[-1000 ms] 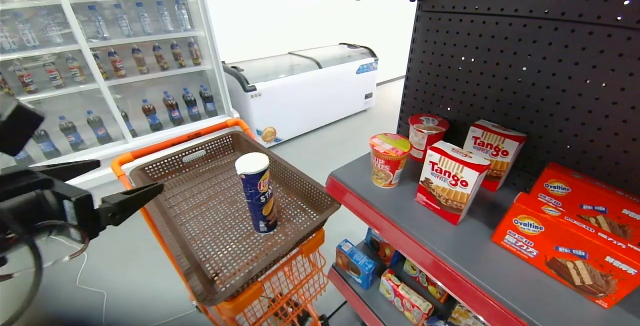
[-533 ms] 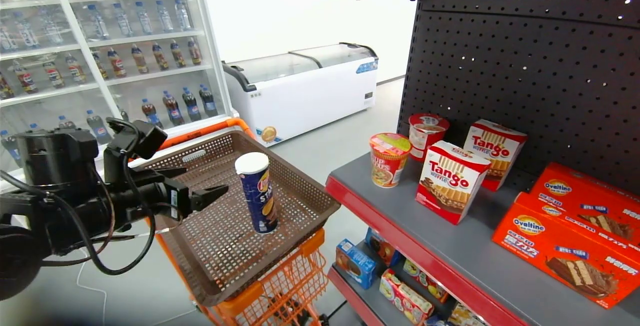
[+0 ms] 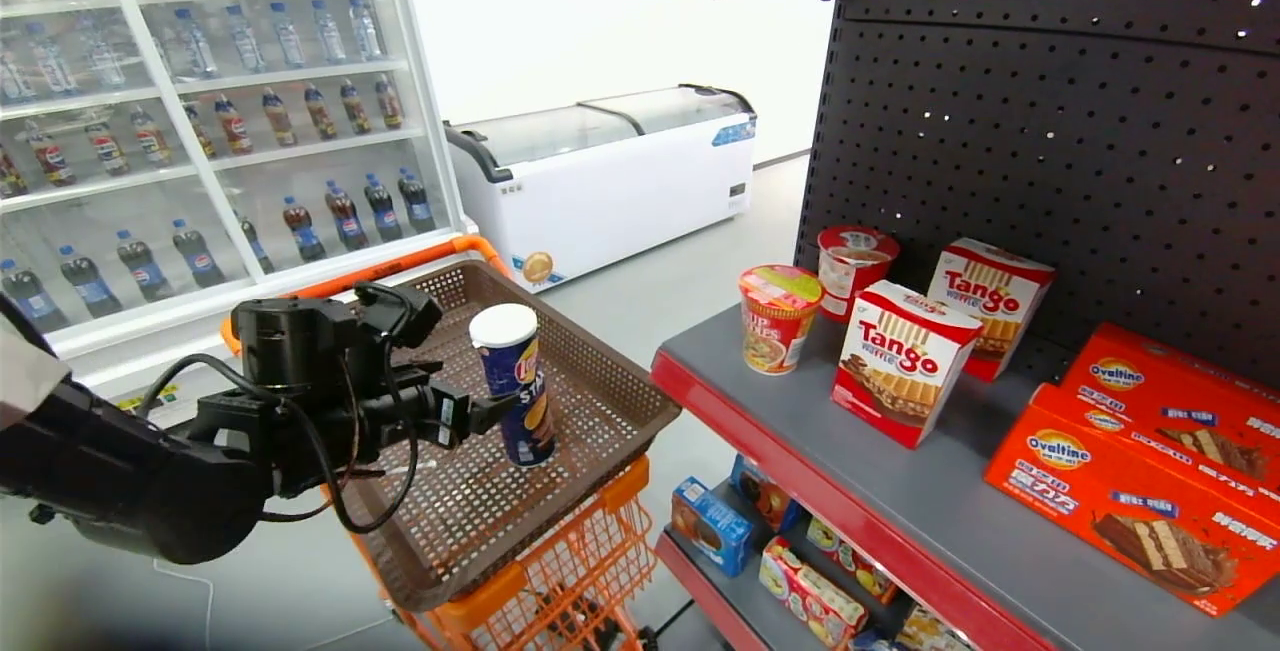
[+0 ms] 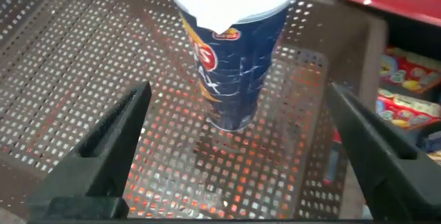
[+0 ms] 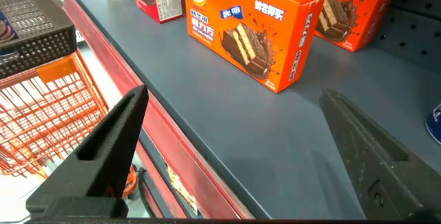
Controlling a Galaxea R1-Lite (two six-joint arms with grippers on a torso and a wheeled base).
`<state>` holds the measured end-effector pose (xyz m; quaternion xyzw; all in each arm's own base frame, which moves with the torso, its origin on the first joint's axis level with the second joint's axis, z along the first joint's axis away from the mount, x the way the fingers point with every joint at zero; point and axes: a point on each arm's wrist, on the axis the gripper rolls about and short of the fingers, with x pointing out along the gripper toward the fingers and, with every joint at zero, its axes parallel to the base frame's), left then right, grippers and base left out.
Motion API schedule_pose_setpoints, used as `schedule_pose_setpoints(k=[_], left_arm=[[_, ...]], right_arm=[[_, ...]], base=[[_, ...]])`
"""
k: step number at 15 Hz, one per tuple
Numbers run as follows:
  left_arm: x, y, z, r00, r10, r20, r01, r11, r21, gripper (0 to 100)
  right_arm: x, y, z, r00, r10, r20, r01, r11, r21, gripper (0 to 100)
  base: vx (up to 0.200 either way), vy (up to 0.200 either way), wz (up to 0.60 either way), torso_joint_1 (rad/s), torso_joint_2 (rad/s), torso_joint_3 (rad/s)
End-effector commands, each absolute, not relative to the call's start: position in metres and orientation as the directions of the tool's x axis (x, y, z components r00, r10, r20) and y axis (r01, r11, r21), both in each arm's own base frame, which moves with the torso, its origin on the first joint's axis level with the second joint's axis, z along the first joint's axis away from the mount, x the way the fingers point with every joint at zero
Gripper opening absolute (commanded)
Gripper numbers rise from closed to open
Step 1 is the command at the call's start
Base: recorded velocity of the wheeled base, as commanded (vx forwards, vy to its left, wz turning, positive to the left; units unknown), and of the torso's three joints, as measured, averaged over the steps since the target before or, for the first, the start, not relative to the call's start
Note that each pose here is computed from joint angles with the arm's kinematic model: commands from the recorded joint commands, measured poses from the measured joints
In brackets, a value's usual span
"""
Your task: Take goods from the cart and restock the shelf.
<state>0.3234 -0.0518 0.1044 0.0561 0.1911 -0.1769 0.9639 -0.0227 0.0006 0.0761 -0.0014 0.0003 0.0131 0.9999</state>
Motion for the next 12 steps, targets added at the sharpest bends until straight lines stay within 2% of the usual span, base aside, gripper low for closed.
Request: schedule_pose_setpoints(k=[1, 2, 5, 8, 9, 12], left_arm=[[0.338, -0.061, 0.086, 0.865, -0.285, -0.413, 0.337, 0.940, 0.056, 100], [0.343, -0.065, 0.083, 0.877, -0.256, -0.406, 0.309, 0.949, 0.070, 100], [0.359, -0.080, 0.076, 0.890, -0.255, -0.378, 0.285, 0.958, 0.023, 100], [0.368, -0.091, 0.071, 0.888, -0.273, -0.371, 0.303, 0.953, 0.022, 100], [0.374, -0.094, 0.063, 0.891, -0.244, -0.384, 0.279, 0.960, 0.037, 100], [0.382, -0.098, 0.054, 0.897, -0.213, -0.387, 0.254, 0.965, 0.058, 100]], right_arm=[[-0.023, 0.001, 0.076, 1.000, 0.026, -0.002, -0.026, 1.000, -0.003, 100], [-0.023, 0.001, 0.076, 1.000, 0.026, -0.003, -0.026, 1.000, -0.003, 100], [-0.023, 0.001, 0.076, 1.000, 0.026, -0.003, -0.026, 1.000, -0.003, 100], [-0.023, 0.001, 0.076, 1.000, 0.026, -0.002, -0.026, 1.000, -0.003, 100], [-0.023, 0.001, 0.076, 1.000, 0.028, -0.003, -0.028, 1.000, -0.003, 100], [-0.023, 0.001, 0.076, 1.000, 0.026, -0.003, -0.026, 1.000, -0.003, 100]], base=[[0.000, 0.000, 0.00, 0.000, 0.00, 0.000], [0.000, 0.000, 0.00, 0.000, 0.00, 0.000], [0.000, 0.000, 0.00, 0.000, 0.00, 0.000], [0.000, 0.000, 0.00, 0.000, 0.00, 0.000], [0.000, 0.000, 0.00, 0.000, 0.00, 0.000], [0.000, 0.000, 0.00, 0.000, 0.00, 0.000]])
